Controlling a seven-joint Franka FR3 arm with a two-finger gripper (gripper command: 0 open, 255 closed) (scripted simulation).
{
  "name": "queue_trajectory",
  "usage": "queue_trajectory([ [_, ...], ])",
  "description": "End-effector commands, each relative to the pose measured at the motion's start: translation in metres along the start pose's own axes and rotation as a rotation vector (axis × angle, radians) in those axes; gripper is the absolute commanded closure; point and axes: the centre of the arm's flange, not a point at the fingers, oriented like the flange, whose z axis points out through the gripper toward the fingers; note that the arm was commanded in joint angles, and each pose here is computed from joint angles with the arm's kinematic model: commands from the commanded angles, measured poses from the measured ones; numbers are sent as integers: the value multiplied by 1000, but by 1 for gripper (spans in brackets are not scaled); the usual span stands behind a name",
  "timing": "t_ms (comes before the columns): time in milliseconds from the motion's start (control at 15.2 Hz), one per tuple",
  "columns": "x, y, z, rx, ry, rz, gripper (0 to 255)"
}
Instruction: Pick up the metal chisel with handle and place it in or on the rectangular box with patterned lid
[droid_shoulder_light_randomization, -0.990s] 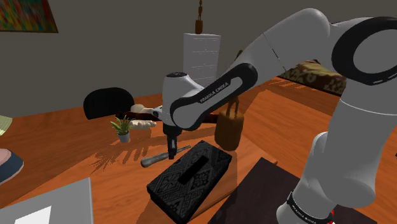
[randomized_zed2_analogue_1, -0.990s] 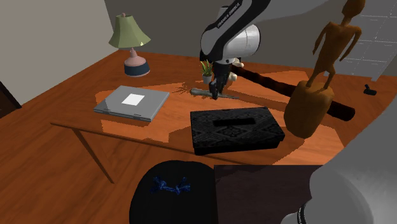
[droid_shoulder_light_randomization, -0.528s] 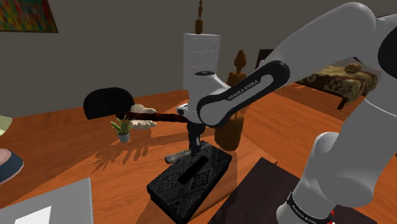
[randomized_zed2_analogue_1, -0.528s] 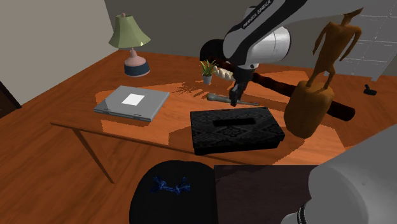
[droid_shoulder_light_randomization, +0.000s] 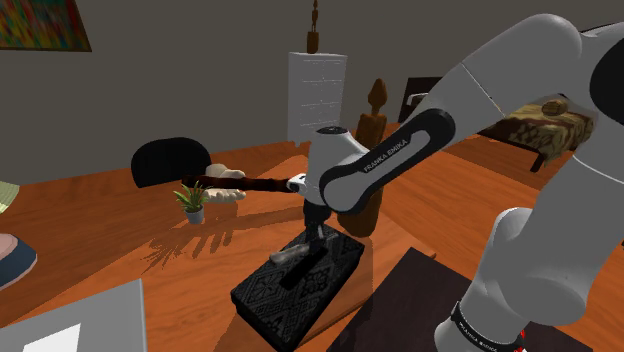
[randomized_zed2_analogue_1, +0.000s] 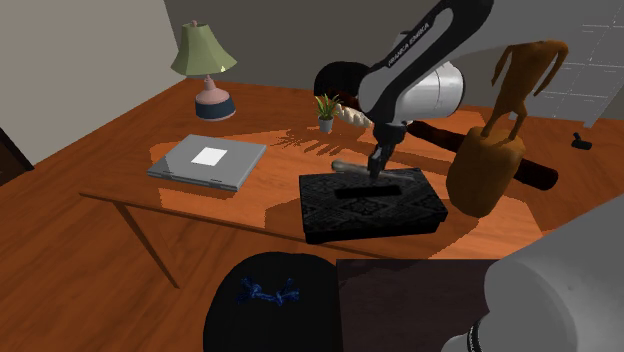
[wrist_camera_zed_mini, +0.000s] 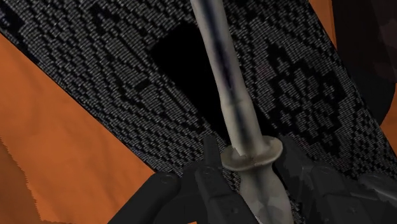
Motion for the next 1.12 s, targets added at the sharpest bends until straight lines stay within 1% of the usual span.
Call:
queue_trajectory([
  [0,0,-1,10,0,1,0,255],
  [396,-3,-1,45,0,1,0,255],
  [924,-3,-1,45,0,1,0,255],
  [990,-3,-1,45,0,1,0,0],
  [1056,-3,-1,45,0,1,0,0],
])
